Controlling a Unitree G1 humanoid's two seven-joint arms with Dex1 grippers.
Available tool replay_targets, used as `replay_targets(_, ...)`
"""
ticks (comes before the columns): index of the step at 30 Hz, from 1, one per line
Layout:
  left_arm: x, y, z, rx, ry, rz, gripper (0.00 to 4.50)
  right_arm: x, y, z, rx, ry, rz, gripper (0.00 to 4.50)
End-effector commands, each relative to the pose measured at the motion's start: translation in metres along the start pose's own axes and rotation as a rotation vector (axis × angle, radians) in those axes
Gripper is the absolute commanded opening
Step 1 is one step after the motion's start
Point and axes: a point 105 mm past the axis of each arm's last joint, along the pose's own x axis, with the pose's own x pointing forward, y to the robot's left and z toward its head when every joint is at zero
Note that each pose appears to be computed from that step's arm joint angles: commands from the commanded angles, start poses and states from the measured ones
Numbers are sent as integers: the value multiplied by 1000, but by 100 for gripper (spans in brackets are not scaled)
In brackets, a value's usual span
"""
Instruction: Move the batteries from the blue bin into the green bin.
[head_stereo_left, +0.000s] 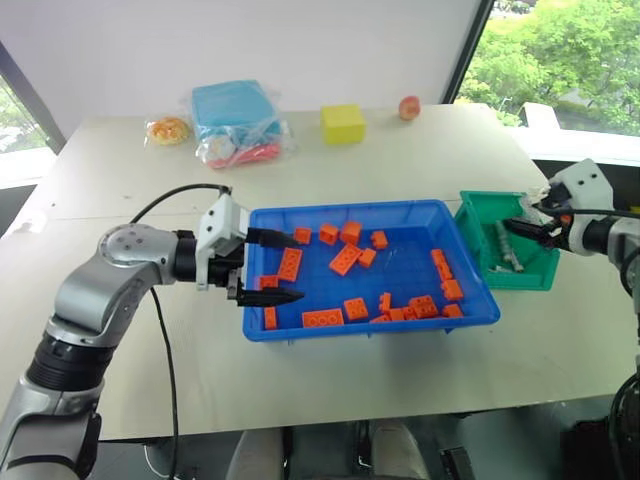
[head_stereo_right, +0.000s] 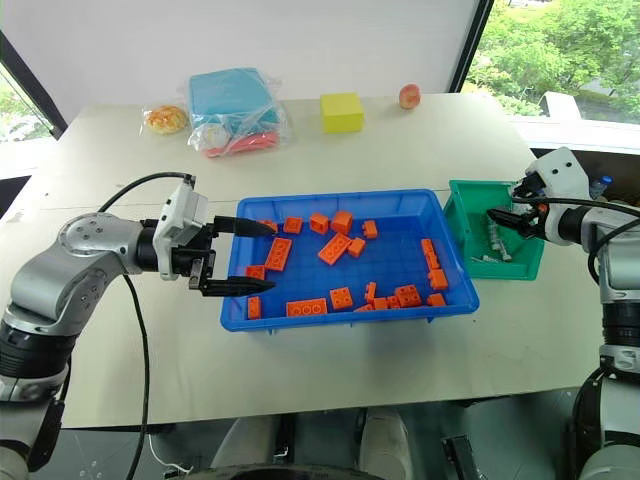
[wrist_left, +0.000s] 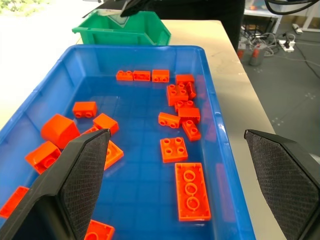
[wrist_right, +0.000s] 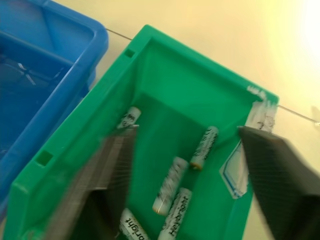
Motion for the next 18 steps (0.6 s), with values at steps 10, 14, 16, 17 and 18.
replay_targets(10, -50, 1, 10, -27, 27, 135, 450, -83, 59, 16, -219, -116, 552, 406)
replay_targets(14, -60, -1, 12, -35, 35, 167, 450, -87, 61, 20, -206, -131, 584, 406)
replay_targets(16, -63, 1, 13, -36, 32, 189, 450, -86, 64, 22, -212, -140, 597, 406)
replay_targets(17, -65, 3, 15, -28, 27, 208, 450, -84, 66, 23, -220, -144, 602, 406)
replay_targets(18, -67, 4, 15, -22, 23, 221, 450, -83, 68, 23, -226, -146, 606, 406)
